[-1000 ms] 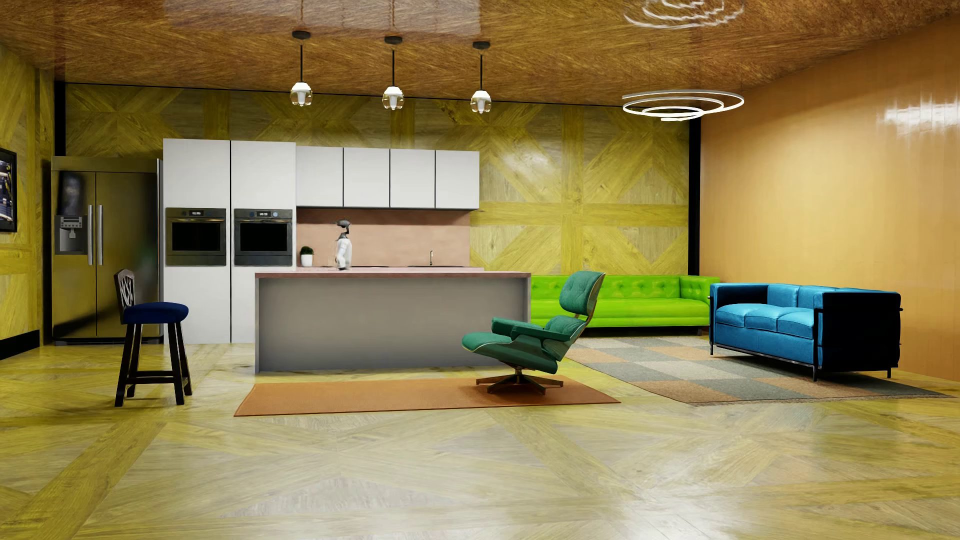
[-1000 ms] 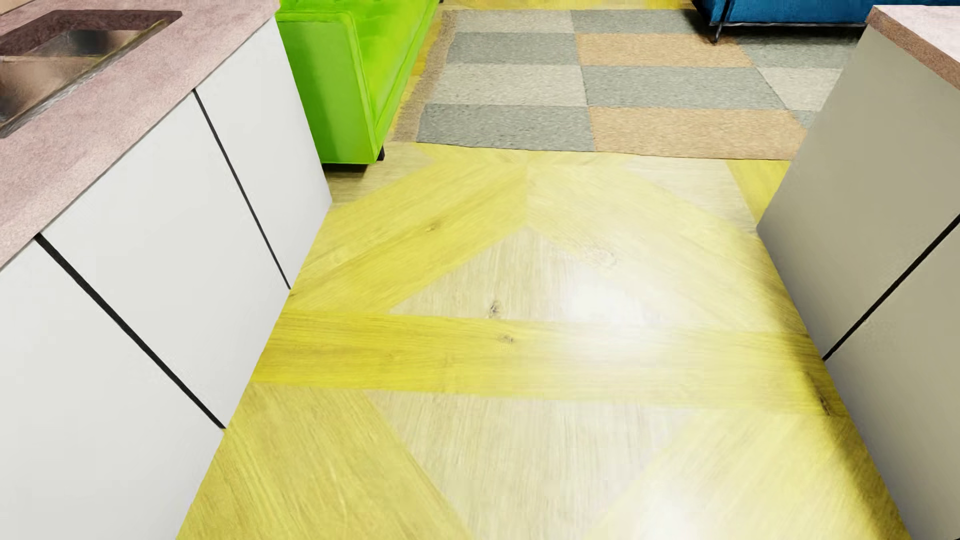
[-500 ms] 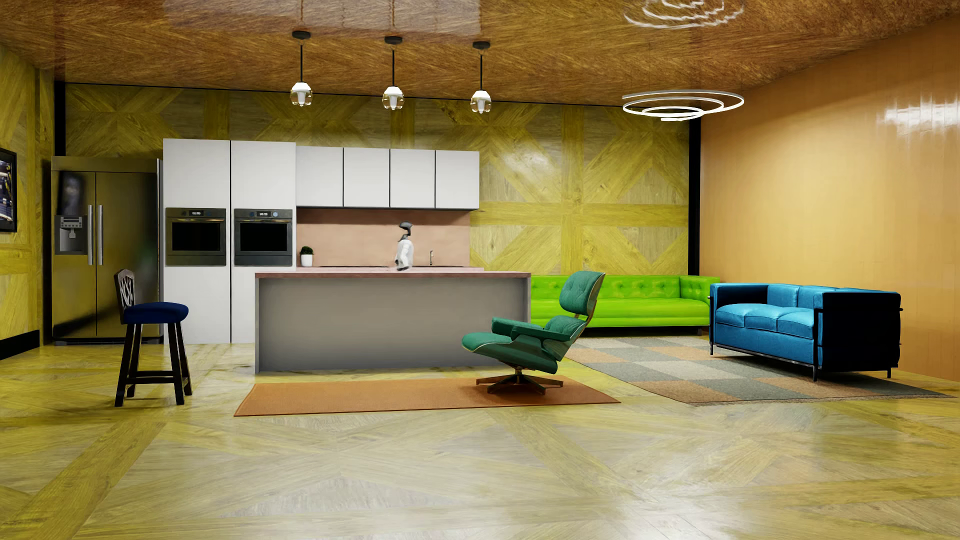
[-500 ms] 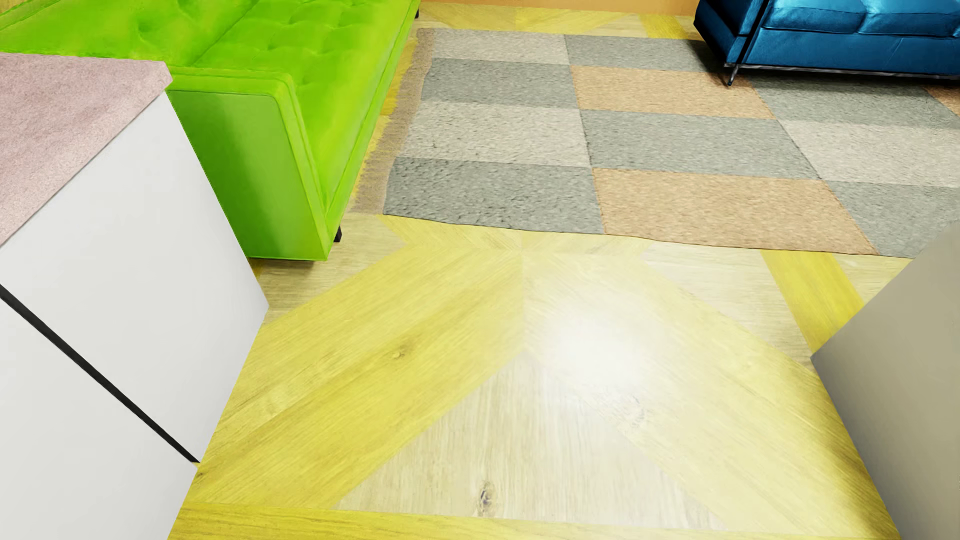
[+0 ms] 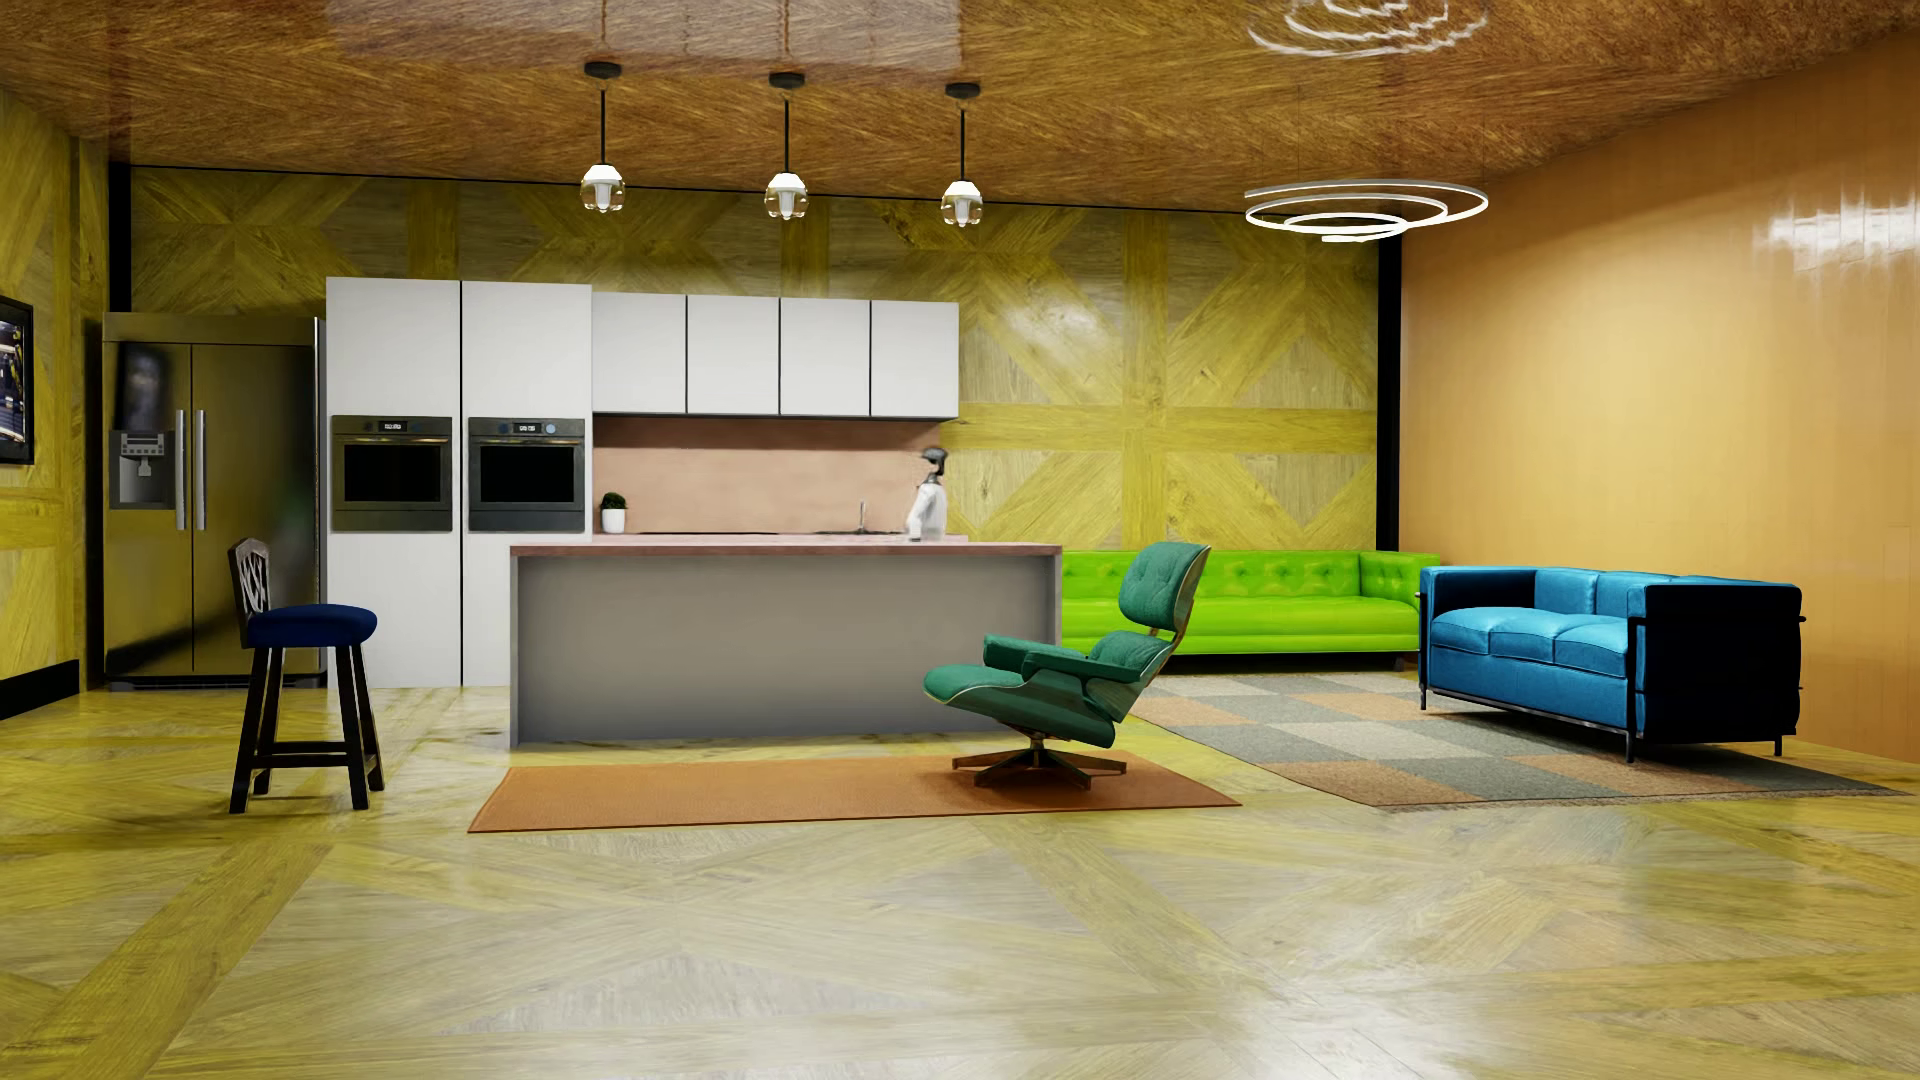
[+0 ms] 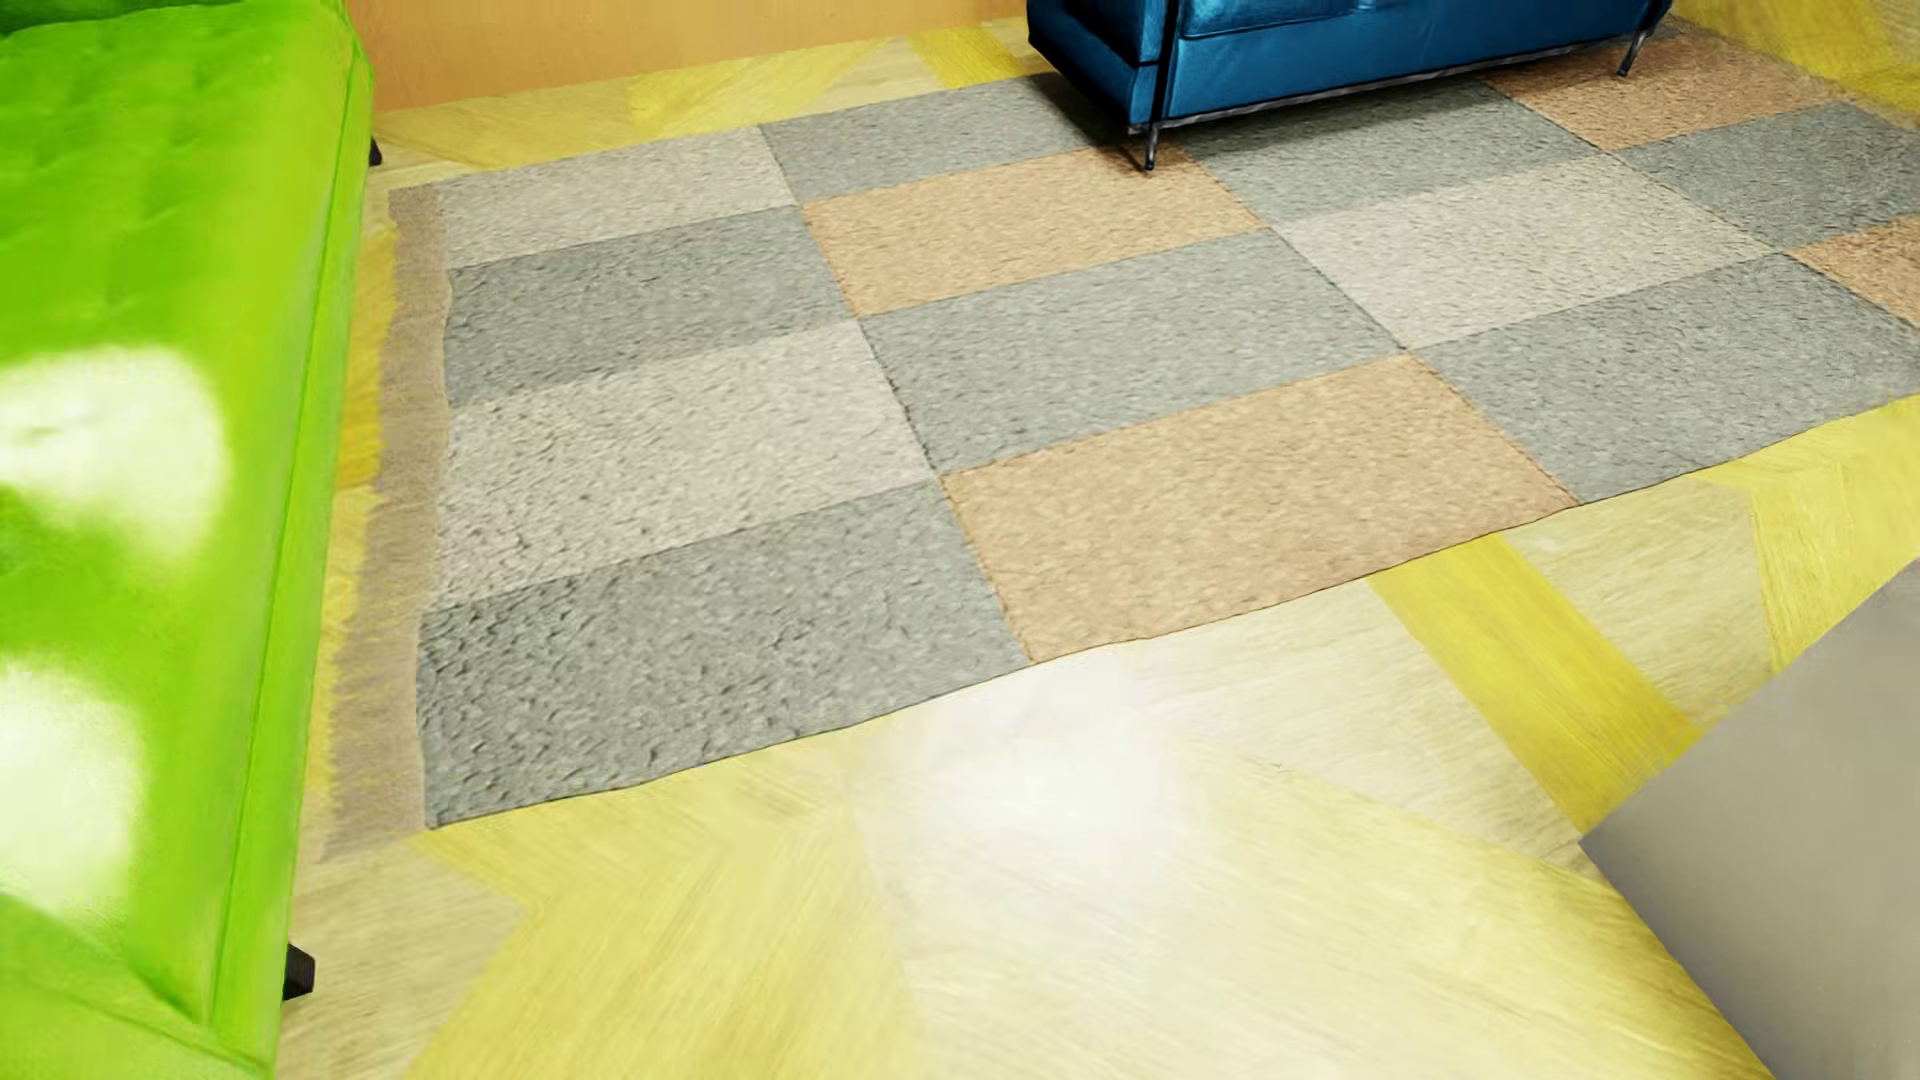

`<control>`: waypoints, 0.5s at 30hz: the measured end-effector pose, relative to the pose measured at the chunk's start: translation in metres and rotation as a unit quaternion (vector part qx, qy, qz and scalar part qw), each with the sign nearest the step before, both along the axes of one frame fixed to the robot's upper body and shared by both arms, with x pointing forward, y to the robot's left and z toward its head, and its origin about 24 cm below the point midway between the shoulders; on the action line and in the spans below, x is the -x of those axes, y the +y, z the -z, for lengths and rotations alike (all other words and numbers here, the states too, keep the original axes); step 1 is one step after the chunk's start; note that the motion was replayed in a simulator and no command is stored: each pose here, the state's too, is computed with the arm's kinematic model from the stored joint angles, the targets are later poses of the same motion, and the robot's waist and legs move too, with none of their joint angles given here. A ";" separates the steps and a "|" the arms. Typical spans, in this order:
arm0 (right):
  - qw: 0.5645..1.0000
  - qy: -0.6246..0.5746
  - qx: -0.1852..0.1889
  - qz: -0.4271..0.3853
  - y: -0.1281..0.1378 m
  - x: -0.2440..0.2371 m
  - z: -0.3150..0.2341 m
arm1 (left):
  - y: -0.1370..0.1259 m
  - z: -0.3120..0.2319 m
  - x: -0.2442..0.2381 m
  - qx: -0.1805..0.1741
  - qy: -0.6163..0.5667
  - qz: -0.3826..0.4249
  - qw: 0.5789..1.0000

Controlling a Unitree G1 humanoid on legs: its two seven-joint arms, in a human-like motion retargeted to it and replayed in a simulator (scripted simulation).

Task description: Approach the sofa

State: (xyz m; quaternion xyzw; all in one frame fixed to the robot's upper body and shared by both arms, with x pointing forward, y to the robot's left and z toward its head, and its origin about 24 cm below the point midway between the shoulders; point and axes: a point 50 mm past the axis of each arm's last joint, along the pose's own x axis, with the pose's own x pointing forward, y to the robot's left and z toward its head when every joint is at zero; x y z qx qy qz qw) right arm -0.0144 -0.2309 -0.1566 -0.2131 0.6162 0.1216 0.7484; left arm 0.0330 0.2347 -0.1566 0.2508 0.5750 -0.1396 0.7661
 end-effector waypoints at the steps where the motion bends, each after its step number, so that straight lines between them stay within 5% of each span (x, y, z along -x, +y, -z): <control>1: 0.999 -0.043 -0.015 0.000 0.007 -0.023 -0.002 | 0.000 0.003 0.022 -0.002 0.032 -0.005 0.999; 8: 0.963 -0.260 -0.061 -0.033 0.024 -0.135 -0.048 | -0.022 0.003 0.083 0.025 0.103 -0.017 0.994; 15: 0.997 -0.069 -0.023 -0.011 0.014 -0.046 -0.002 | 0.009 0.001 0.010 -0.016 0.021 -0.005 1.000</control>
